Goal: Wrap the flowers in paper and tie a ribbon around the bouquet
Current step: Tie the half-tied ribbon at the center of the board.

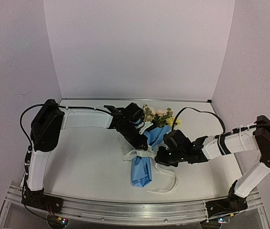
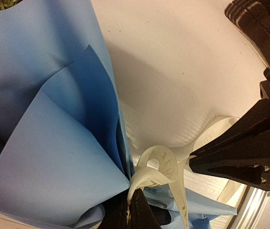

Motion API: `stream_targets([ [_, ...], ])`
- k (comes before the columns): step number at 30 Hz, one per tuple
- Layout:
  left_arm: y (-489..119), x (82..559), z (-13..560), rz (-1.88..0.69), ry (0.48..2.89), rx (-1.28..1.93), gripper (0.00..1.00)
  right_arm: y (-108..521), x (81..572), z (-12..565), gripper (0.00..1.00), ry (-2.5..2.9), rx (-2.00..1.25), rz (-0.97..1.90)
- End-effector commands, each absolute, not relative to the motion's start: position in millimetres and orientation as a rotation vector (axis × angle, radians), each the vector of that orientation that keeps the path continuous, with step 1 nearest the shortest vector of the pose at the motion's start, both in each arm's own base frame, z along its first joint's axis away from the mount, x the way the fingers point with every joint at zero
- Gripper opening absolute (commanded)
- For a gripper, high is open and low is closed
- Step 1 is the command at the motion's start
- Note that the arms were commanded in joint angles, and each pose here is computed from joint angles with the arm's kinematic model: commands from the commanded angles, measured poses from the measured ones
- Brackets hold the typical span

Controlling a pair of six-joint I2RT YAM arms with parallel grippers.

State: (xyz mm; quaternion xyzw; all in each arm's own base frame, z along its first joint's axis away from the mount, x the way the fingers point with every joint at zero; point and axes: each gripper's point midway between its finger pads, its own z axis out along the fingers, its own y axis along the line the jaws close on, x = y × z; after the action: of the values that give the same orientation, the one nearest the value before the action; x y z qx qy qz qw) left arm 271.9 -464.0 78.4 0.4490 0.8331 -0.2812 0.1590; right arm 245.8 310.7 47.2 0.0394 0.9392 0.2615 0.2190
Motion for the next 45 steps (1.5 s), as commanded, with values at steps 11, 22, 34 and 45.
stream_targets([
  [11,-464,265,139,-0.979,2.210,1.232,0.00,343,262,77,0.00,2.451,0.045,0.950],
  [22,-463,262,143,-1.079,2.217,1.223,0.05,354,255,63,0.00,2.457,0.059,1.075],
  [34,-460,254,146,-1.134,2.199,1.226,0.01,352,267,76,0.00,2.386,0.088,1.058],
  [45,-450,249,156,-1.168,2.176,1.192,0.00,371,288,85,0.00,2.318,0.075,1.117],
])
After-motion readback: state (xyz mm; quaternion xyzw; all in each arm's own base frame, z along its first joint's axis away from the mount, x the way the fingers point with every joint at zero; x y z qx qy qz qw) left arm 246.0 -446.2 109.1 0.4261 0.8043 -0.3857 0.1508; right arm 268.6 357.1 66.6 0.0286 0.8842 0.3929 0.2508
